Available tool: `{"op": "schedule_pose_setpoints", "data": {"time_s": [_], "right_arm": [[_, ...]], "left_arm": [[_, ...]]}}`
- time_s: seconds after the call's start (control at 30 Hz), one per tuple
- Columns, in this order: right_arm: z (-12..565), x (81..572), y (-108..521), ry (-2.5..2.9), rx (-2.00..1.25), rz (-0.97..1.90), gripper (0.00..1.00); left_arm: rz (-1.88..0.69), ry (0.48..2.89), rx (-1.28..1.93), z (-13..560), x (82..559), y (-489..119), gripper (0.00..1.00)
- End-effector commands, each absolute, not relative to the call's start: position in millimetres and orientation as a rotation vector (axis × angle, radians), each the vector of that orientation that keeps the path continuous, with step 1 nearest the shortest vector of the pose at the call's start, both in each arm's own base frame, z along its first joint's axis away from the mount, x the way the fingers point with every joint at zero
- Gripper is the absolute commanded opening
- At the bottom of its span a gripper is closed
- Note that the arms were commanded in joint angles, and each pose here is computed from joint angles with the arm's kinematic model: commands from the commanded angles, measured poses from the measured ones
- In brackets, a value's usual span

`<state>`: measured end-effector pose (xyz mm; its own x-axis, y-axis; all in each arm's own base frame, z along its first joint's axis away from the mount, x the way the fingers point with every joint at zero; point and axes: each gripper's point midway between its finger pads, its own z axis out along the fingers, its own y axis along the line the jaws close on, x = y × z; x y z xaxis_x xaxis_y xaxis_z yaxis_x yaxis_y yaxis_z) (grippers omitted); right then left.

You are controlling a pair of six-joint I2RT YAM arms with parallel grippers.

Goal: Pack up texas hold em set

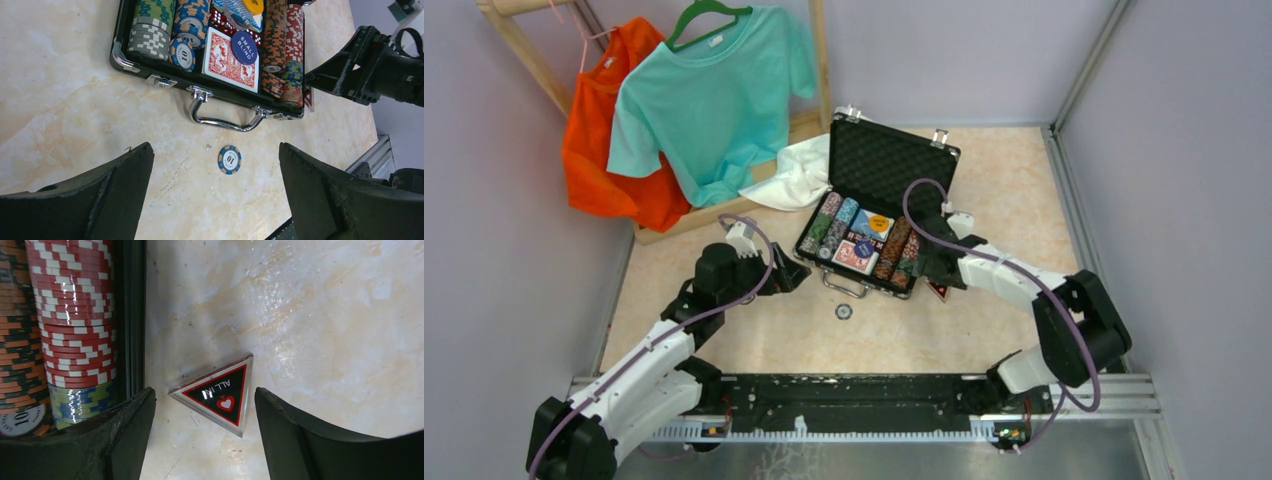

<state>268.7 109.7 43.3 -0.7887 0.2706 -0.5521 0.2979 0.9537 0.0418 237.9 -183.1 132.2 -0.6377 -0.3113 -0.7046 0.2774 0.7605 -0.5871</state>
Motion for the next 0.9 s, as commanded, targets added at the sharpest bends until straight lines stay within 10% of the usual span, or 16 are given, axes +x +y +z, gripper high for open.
{"op": "schedule_pose_setpoints", "data": {"time_s": [0.0, 0.87], "right_arm": [[51.6, 286.2, 119.4, 2.484, 0.401, -0.076, 0.73], [18.9, 267.5, 115.5, 2.549, 0.392, -0.083, 0.62]], "left_arm": [[-0.87, 2.07, -0.012, 134.8, 238.2, -182.8, 1.0], [-0.862, 2.059, -0.013, 139.5, 235.5, -179.9, 1.0]]}}
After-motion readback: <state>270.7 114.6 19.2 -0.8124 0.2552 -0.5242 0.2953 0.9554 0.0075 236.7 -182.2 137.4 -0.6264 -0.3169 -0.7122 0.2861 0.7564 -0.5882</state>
